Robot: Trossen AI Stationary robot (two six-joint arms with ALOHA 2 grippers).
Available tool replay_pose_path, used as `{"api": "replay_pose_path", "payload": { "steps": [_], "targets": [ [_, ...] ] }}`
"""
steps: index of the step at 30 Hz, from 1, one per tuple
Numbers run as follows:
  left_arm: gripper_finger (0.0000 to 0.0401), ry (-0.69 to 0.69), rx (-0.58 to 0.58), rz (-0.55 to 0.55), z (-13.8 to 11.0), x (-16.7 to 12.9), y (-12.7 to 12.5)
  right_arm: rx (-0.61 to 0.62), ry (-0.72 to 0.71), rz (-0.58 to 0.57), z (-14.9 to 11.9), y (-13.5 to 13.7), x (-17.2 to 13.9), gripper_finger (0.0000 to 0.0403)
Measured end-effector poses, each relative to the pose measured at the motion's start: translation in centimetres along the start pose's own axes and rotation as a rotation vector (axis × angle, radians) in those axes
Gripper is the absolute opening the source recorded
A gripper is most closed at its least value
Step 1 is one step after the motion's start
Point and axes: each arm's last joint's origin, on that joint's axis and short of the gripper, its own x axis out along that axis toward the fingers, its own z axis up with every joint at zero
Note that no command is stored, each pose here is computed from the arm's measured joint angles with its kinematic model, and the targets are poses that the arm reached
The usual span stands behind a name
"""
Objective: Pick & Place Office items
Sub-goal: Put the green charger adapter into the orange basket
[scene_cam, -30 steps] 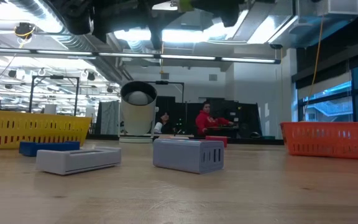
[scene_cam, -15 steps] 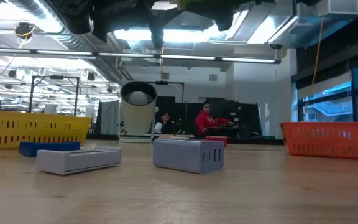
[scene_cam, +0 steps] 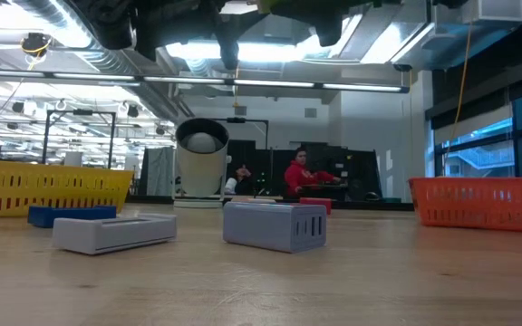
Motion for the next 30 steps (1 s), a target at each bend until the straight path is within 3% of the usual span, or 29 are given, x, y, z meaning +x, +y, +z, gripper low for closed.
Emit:
{"api": "replay_pose_path", "payload": {
  "steps": [11, 19, 22, 26, 30],
  "targets": [
    [0.0203, 0.009, 0.023, -0.011, -0.1, 0.0, 0.0, 0.016, 0.063, -0.063, 0.7, -1.3, 0.3, 0.0142],
    [0.0206, -0.013, 0.057, -0.002, 0.7, -0.6, 0.0, 0.014, 0.174, -0.128, 1.1, -3.3, -0.2, 0.0142],
    [0.0207, -0.037, 0.145, -0.029, 1.7, -1.2, -0.9, 0.122, 0.232, -0.174, 0.9, -5.0, -1.6, 0.0142],
    [0.0209, -0.014, 0.303, -0.145, 2.9, -2.8, -3.5, 0.367, 0.285, -0.169, -0.1, -7.8, -5.1, 0.0142],
    [0.0206, 0.014, 0.388, -0.060, 3.0, -5.2, -5.5, 0.632, 0.343, -0.120, -1.9, -10.1, -9.8, 0.0142]
  ]
}}
